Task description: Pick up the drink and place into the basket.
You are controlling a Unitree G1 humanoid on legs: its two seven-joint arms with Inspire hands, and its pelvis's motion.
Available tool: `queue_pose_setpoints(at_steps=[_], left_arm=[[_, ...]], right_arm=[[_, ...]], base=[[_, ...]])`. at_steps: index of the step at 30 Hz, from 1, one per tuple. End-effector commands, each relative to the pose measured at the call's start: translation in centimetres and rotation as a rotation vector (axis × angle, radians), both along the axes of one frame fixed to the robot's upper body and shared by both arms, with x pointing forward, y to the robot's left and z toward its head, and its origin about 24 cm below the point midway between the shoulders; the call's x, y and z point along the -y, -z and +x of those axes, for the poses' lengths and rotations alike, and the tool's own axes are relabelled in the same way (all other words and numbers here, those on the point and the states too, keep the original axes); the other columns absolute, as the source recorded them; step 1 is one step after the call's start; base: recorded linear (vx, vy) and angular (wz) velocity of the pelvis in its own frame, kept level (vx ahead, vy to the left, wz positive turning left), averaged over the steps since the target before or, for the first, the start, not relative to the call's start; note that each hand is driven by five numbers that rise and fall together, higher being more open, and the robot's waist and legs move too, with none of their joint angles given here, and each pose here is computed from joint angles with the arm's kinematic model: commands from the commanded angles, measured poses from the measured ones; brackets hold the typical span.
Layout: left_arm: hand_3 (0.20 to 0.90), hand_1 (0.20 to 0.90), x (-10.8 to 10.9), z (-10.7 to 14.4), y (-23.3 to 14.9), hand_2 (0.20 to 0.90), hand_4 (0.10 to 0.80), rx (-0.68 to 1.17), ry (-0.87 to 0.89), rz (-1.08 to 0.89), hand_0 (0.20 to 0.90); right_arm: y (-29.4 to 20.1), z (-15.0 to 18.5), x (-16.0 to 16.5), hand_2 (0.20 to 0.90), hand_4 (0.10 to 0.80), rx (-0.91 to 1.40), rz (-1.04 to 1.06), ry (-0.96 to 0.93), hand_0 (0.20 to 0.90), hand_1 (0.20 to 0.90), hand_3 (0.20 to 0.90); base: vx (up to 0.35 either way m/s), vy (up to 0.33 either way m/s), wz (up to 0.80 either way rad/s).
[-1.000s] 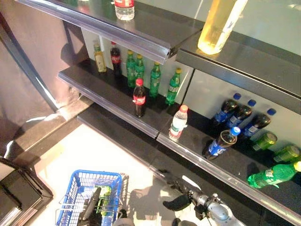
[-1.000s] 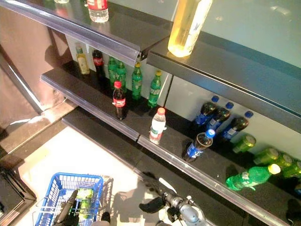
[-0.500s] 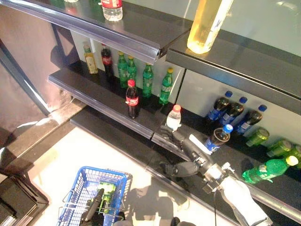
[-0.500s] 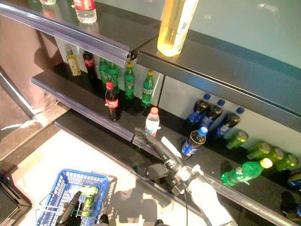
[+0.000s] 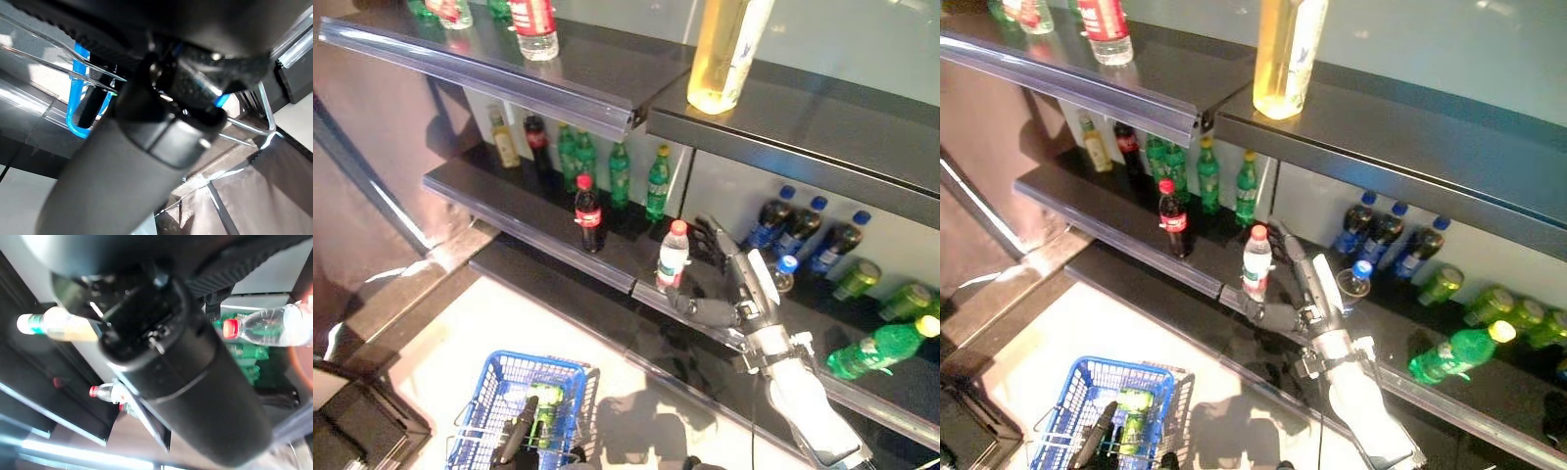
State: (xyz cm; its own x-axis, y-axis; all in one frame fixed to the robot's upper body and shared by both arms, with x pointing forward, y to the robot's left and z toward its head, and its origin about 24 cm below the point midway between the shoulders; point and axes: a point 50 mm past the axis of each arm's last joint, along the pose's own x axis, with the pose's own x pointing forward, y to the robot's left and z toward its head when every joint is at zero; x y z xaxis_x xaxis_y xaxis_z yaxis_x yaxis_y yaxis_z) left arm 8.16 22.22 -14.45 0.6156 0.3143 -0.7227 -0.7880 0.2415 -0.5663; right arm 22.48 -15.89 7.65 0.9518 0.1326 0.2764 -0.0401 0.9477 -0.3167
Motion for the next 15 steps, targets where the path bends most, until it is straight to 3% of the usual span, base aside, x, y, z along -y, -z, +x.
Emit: queue_pose_setpoints(at_steps=[1, 10, 15], left_arm=[[0.2, 0.3, 1.2, 6.3, -3.4, 0.3, 0.1, 0.357, 0.074, 0.032, 0.3], [0.2, 0.3, 2.2, 5.6, -3.0, 0.3, 0.1, 0.345, 0.107, 0.008, 0.3], [0.2, 0.3, 2.9, 5.9, -3.0, 0.3, 0.1, 0.352, 0.154, 0.005, 0.3]], right_arm=[[-4.5, 1.5, -0.5, 0.9, 0.8, 0.251, 0.071, 0.076, 0.9, 0.9, 0.9], [-3.9, 2.8, -0.6, 0.9, 0.8, 0.204, 0.119, 0.202, 0.9, 0.9, 0.9], [-4.6, 3.6, -0.4, 0.9, 0.8, 0.27, 0.138, 0.373, 0.9, 0.9, 0.9]], base=[[0.005, 0.057, 0.23], [0.076, 0.081, 0.13], [0.057, 0.063, 0.3]])
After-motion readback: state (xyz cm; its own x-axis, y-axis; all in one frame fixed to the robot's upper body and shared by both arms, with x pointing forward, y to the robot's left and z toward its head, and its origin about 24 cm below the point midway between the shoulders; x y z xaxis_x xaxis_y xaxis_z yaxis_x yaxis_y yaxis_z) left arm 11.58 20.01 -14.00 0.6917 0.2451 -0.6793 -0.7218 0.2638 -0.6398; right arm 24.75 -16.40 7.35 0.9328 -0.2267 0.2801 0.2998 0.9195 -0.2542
